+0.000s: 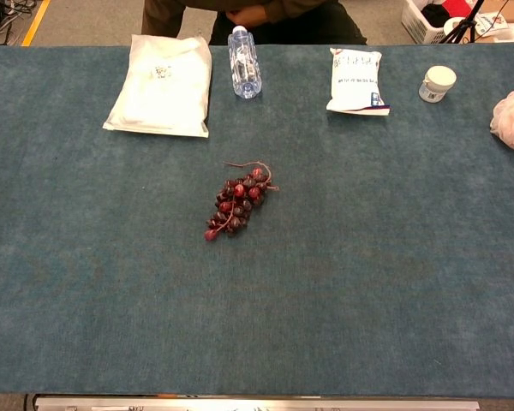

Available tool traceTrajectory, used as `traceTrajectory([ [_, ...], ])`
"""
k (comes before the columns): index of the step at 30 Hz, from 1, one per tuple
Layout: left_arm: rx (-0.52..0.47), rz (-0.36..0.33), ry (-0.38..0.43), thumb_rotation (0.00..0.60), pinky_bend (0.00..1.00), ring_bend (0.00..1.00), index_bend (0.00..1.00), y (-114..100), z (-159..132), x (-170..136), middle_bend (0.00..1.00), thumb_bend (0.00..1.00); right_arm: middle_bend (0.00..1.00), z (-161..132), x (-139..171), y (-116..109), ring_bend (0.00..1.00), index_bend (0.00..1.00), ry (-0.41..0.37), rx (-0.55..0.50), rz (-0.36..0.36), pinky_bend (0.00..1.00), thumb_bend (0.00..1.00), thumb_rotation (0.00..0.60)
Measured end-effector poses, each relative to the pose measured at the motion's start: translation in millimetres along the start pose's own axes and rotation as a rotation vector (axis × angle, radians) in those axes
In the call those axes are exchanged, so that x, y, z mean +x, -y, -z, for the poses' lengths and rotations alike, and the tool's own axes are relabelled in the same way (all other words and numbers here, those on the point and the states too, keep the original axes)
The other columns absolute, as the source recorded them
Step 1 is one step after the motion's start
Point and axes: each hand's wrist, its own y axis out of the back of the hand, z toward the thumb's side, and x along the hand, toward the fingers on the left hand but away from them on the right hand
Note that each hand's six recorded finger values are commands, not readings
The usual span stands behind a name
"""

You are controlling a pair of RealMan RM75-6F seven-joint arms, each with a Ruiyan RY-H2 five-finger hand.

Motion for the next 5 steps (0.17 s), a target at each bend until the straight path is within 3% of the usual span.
traceTrajectory([
  [5, 0.006, -0.001, 0.002, 0.6, 0.17, 0.23, 0.32, 0.4, -1.3, -1.2, 0.31, 0.25, 0.46, 1.9, 10.6, 1.3, 0.34, 0.51, -0.004, -0.008, 0.001, 0.4, 0.3, 0.6],
])
